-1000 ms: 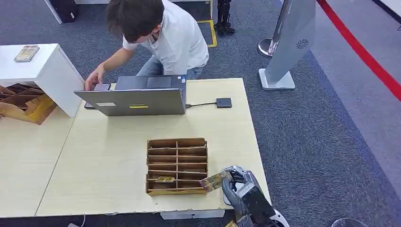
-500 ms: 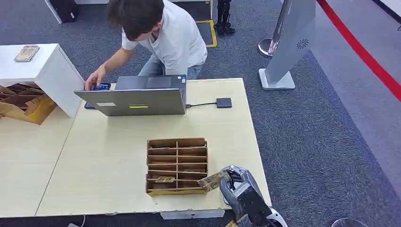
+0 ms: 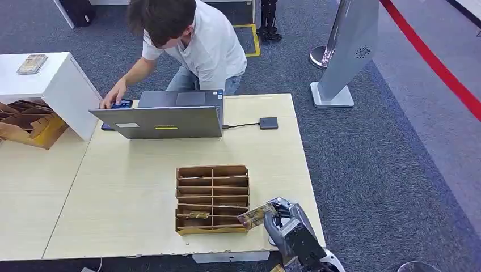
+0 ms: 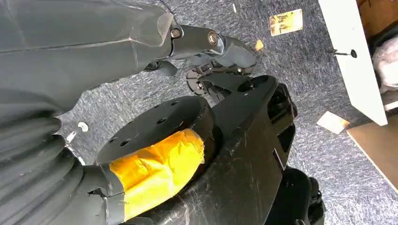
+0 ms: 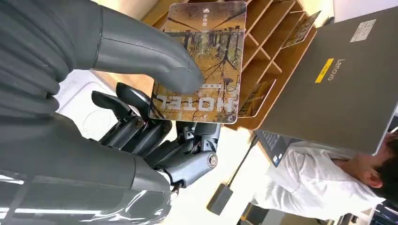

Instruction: Pass the card to the sensor for recognition and then transmit it.

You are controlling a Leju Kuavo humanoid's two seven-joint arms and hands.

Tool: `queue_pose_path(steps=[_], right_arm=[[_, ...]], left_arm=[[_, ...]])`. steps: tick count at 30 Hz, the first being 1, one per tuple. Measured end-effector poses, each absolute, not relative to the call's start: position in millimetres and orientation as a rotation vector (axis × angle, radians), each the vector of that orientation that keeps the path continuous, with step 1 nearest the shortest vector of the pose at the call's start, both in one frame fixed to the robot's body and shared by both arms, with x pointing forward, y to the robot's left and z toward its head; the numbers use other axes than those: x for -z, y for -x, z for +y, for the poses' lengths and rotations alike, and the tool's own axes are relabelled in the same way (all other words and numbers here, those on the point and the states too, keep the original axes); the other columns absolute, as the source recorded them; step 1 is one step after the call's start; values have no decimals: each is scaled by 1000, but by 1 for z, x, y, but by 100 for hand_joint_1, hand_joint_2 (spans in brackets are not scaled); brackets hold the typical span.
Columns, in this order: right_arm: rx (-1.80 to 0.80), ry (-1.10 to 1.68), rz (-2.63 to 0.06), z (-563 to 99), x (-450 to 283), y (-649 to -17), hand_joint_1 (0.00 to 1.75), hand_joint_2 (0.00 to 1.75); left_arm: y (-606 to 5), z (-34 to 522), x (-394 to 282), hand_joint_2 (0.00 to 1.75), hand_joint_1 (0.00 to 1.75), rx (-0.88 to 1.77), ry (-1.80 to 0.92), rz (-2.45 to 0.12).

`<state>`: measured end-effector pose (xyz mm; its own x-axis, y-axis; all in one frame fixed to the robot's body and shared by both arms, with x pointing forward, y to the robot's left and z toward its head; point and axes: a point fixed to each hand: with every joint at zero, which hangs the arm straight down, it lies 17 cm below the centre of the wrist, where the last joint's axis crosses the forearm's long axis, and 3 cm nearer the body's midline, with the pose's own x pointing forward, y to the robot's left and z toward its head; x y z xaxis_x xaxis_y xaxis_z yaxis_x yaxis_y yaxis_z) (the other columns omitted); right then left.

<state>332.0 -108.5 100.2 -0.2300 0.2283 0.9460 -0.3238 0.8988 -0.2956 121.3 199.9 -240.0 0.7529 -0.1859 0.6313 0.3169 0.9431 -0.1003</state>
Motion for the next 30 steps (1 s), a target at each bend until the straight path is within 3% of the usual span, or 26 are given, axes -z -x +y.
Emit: queue_pose_path(steps=[30], right_arm=[[-523,-24,-1710,-113,-96,-335,175,175]], left_arm=[[-121,201,241,175,0,281,197,-665]])
